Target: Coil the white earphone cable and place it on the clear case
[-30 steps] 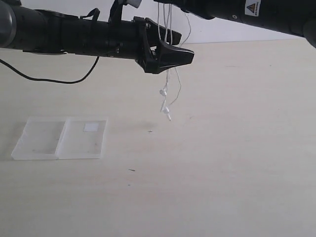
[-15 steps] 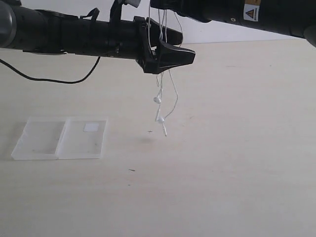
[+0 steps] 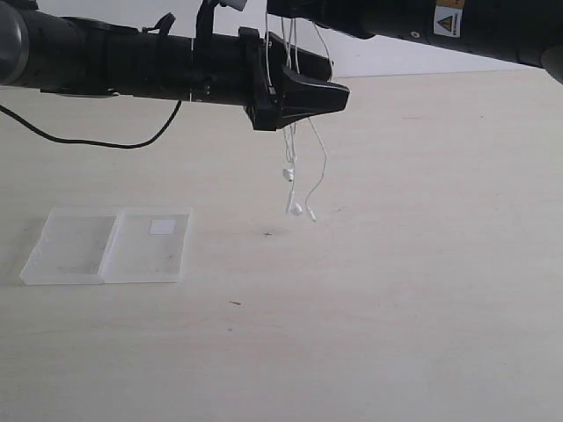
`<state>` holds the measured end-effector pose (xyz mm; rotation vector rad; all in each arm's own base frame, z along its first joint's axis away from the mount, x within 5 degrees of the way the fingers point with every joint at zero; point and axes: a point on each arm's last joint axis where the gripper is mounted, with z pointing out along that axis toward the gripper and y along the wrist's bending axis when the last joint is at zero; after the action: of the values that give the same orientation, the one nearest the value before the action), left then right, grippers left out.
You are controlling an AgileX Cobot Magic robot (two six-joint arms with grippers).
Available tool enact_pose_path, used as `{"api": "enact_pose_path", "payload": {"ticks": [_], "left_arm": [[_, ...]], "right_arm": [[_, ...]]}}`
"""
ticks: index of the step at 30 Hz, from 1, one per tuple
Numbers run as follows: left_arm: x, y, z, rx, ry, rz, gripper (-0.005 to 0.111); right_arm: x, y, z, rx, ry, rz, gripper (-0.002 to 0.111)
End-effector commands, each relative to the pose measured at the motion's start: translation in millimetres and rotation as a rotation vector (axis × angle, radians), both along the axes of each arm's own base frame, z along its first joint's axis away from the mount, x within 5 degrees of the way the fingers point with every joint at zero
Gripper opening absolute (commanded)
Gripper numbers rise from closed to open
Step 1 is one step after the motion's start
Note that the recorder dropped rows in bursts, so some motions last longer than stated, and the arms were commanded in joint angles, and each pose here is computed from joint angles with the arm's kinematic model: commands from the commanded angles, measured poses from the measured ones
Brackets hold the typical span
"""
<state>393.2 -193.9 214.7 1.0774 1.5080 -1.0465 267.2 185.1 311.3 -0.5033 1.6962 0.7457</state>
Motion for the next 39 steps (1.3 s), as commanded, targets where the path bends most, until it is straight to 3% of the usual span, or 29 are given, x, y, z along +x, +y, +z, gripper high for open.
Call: {"api": "enact_pose_path", "payload": {"ticks": [1,5,8,20,31,33,39], "left_arm": [[0.1,-1.3,1.8,-0.021,0.005,-0.002,0.040],[0.0,-1.3,1.6,-0.018,0.004,-0.003,0.024],[-1.3,-1.2,-0.7,0.011,-0.003,-0.020,0.018],[-1.5,-1.0,-2.0,0.026,-0.007,-0.022,0.019],[-1.9,0.1,-4.6,0.056,-0.011,-0.029,0.020],[-0.8,0.5,-5.3,0.065,-0.011,-0.017,0.027],[6.0,2.5,-6.4,0.068,0.028,0.069,0.089]], "right_arm": [[-0.1,0.8,2.5,0.002,-0.019,0.009,0.000],[-0.1,0.8,2.5,-0.004,-0.024,0.010,0.000],[-0.1,0.8,2.5,-0.004,-0.024,0.010,0.000],[-0.5,1.4,3.7,0.004,-0.035,0.019,0.000],[2.3,-3.5,-2.7,-0.075,-0.004,-0.037,0.000],[2.2,-3.5,-2.7,-0.077,-0.005,-0.036,0.000],[2.4,-3.7,-3.1,-0.080,-0.002,-0.039,0.000]]}}
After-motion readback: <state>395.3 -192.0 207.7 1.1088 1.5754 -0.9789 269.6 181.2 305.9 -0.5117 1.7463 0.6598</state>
